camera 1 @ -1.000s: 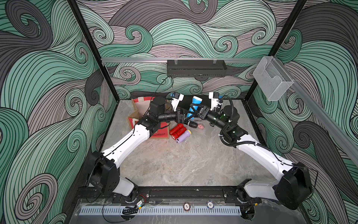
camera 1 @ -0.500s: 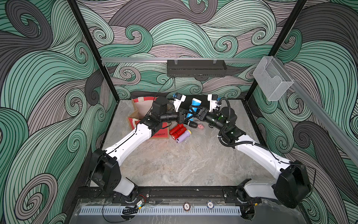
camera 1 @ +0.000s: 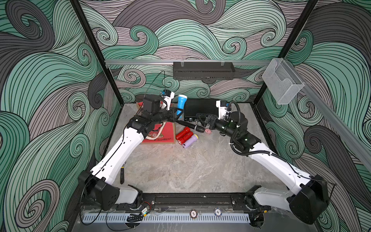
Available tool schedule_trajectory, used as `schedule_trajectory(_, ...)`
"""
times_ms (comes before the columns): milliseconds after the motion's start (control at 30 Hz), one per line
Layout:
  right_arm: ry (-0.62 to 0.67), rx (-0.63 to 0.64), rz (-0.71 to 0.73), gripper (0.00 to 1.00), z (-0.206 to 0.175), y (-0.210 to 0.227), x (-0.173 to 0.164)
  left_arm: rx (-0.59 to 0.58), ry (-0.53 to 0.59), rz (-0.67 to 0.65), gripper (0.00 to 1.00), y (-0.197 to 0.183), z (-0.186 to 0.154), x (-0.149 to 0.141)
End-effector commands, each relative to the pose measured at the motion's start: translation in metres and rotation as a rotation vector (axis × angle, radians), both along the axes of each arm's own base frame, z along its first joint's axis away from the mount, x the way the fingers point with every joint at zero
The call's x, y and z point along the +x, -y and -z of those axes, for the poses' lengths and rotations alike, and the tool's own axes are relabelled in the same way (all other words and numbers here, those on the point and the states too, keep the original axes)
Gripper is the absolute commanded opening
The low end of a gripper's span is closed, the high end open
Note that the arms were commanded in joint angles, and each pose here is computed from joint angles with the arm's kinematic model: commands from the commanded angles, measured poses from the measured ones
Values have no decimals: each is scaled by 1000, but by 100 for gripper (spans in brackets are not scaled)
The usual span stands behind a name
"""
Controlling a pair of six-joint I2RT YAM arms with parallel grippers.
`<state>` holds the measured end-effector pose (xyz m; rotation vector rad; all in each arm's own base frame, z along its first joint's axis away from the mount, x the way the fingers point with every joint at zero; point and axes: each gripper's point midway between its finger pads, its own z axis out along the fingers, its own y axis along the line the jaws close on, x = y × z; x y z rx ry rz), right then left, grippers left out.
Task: Put the flashlights into the tote bags
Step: Place the flashlight in the canvas bag.
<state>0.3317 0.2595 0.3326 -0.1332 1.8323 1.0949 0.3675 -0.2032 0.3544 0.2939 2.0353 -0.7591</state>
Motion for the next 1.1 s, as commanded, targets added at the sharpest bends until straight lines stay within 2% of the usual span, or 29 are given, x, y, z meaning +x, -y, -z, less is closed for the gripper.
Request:
schedule_trajectory(0,-9,-102,57,99,12,14,-2,145,-63,-189,0,-56,13,9)
schedule_trajectory(100,-31,-152,71,99,23,20,-5,201,-112,-279,0,-84,23,23)
schedule_trajectory(367,-89,-256,121,99,51,37,-11,400,-206,-449,0,-127,67,53)
schedule_trajectory(700,-128,-290,114,99,73,36,-15,469,-314,-474,0,-131,119,78)
schedule_trajectory(1067,-159,-320,108,99,86,29,-13,561,-508,-480,0,-137,189,71)
